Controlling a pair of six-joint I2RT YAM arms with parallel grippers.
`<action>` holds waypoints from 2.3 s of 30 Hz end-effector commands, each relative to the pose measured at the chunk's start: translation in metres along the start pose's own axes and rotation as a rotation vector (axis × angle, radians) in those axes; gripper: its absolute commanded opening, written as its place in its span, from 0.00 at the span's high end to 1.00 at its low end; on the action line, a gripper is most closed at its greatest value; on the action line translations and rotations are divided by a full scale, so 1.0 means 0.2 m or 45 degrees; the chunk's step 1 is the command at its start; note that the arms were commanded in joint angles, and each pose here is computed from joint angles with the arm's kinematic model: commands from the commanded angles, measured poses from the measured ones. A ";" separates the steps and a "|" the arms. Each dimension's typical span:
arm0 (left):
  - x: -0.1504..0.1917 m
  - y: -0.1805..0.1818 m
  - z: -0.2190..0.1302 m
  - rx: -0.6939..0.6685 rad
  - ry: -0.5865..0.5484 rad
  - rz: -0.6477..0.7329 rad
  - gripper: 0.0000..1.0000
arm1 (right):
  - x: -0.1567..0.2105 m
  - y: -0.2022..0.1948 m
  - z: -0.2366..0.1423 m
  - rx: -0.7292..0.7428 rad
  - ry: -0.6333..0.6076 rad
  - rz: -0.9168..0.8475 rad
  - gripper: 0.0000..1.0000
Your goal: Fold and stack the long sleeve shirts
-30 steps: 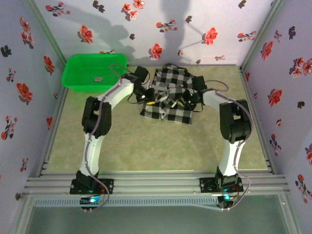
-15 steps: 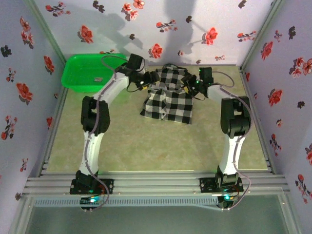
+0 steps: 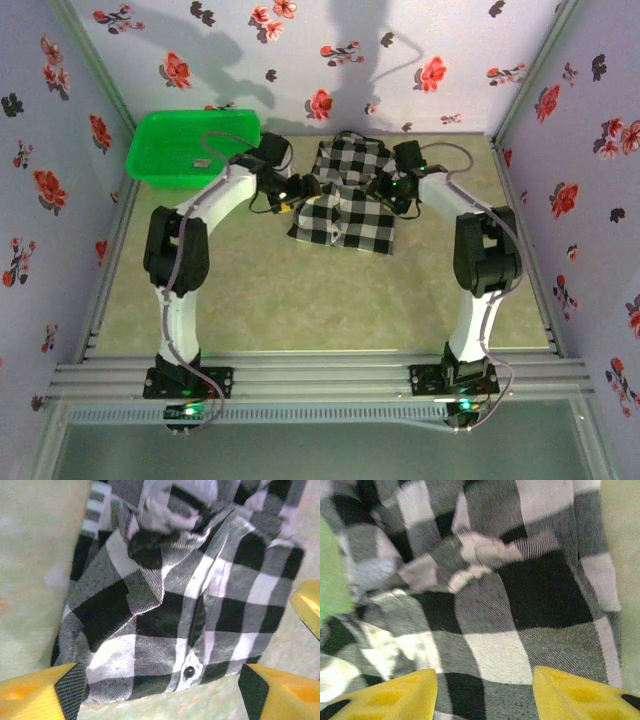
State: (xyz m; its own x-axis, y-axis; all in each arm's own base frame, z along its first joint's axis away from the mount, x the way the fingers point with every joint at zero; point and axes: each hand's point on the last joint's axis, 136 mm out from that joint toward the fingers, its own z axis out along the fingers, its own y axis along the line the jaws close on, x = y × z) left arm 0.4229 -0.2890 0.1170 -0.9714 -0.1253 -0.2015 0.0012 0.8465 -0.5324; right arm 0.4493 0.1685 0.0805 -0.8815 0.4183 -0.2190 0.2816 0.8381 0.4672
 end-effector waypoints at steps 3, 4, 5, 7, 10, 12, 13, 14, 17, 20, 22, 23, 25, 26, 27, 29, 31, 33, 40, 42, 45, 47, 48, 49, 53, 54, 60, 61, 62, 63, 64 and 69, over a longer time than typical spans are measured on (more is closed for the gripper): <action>0.08 0.09 0.16 -0.091 0.054 -0.002 0.18 | 0.26 -0.23 0.19 0.339 0.121 -0.175 0.48; 0.09 0.10 0.16 -0.103 0.044 -0.012 0.18 | 0.31 -0.23 0.21 0.372 0.128 -0.196 0.48; 0.10 0.12 0.15 -0.119 0.034 -0.017 0.17 | 0.35 -0.24 0.21 0.400 0.135 -0.202 0.50; 0.11 0.16 0.10 -0.149 0.017 -0.016 0.15 | 0.44 -0.26 0.22 0.424 0.159 -0.144 0.53; 0.15 0.24 -0.02 -0.189 -0.009 -0.044 0.13 | 0.63 -0.24 0.22 0.358 0.203 0.031 0.53; 0.18 0.29 -0.10 -0.189 -0.028 -0.072 0.11 | 0.76 -0.17 0.21 0.276 0.231 0.170 0.53; 0.20 0.30 -0.15 -0.192 -0.034 -0.078 0.10 | 0.83 -0.11 0.21 0.205 0.244 0.240 0.53; 0.24 0.31 -0.18 -0.195 -0.035 -0.080 0.10 | 0.90 -0.06 0.21 0.147 0.260 0.315 0.52; 0.34 0.37 -0.26 -0.219 -0.033 -0.121 0.09 | 1.08 0.09 0.22 -0.012 0.281 0.615 0.50; 0.46 0.42 -0.35 -0.230 -0.050 -0.213 0.08 | 1.20 0.26 0.23 -0.242 0.237 0.923 0.48; 0.53 0.47 -0.41 -0.243 -0.067 -0.276 0.08 | 1.27 0.38 0.22 -0.349 0.255 1.022 0.47; 0.56 0.49 -0.44 -0.252 -0.074 -0.299 0.07 | 1.30 0.43 0.20 -0.377 0.272 1.033 0.45; 0.62 0.52 -0.51 -0.268 -0.094 -0.332 0.07 | 1.32 0.54 0.13 -0.415 0.307 0.993 0.43; 0.64 0.54 -0.54 -0.270 -0.102 -0.349 0.06 | 1.32 0.60 0.08 -0.430 0.325 0.948 0.42; 0.66 0.55 -0.57 -0.269 -0.113 -0.368 0.06 | 1.31 0.64 0.03 -0.435 0.333 0.902 0.41; 0.70 0.58 -0.60 -0.268 -0.134 -0.412 0.05 | 1.29 0.66 -0.10 -0.399 0.325 0.778 0.37; 0.73 0.61 -0.63 -0.290 -0.156 -0.451 0.05 | 1.26 0.64 -0.21 -0.330 0.307 0.633 0.36; 0.75 0.65 -0.66 -0.318 -0.191 -0.488 0.05 | 1.18 0.62 -0.32 -0.287 0.264 0.514 0.33; 0.78 0.73 -0.59 -0.265 -0.206 -0.637 0.04 | 0.82 0.65 -0.34 -0.124 0.375 -0.373 0.48; 0.76 0.74 -0.55 -0.223 -0.209 -0.681 0.04 | 0.79 0.68 -0.29 -0.077 0.407 -0.594 0.53; 0.74 0.76 -0.49 -0.157 -0.227 -0.765 0.04 | 0.76 0.78 -0.21 -0.165 0.409 -0.666 0.63; 0.71 0.76 -0.45 -0.118 -0.255 -0.785 0.04 | 0.77 0.81 -0.13 -0.191 0.445 -0.673 0.69; 0.68 0.74 -0.44 -0.093 -0.262 -0.784 0.05 | 0.78 0.82 -0.09 -0.203 0.463 -0.669 0.72; 0.66 0.73 -0.43 -0.064 -0.270 -0.780 0.05 | 0.79 0.83 -0.06 -0.222 0.469 -0.661 0.74; 0.63 0.73 -0.36 -0.072 -0.239 -0.786 0.07 | 0.84 0.84 0.07 -0.241 0.493 -0.629 0.76; 0.63 0.74 -0.35 -0.078 -0.233 -0.793 0.07 | 0.85 0.82 0.10 -0.228 0.504 -0.622 0.76; 0.66 0.80 -0.31 -0.130 -0.230 -0.814 0.08 | 0.83 0.68 0.27 -0.081 0.461 -0.616 0.78; 0.66 0.80 -0.31 -0.135 -0.228 -0.811 0.08 | 0.81 0.65 0.30 -0.054 0.446 -0.615 0.78; 0.66 0.81 -0.30 -0.139 -0.224 -0.810 0.08 | 0.80 0.62 0.32 -0.023 0.428 -0.614 0.78; 0.67 0.81 -0.30 -0.143 -0.221 -0.805 0.08 | 0.78 0.60 0.34 0.012 0.406 -0.608 0.78; 0.66 0.81 -0.29 -0.146 -0.223 -0.798 0.08 | 0.76 0.57 0.36 0.040 0.383 -0.597 0.79; 0.67 0.77 -0.29 -0.126 -0.241 -0.715 0.08 | 0.74 0.43 0.45 0.103 0.317 -0.468 0.81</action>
State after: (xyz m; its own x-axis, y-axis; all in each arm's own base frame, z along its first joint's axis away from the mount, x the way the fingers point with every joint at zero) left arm 0.2807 -0.1446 0.0584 -0.7411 -0.6710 -0.0256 -0.5601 0.6387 -0.5277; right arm 0.3680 0.3487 0.0288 -0.9899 -0.0796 -0.1170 -0.1182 0.9195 0.3749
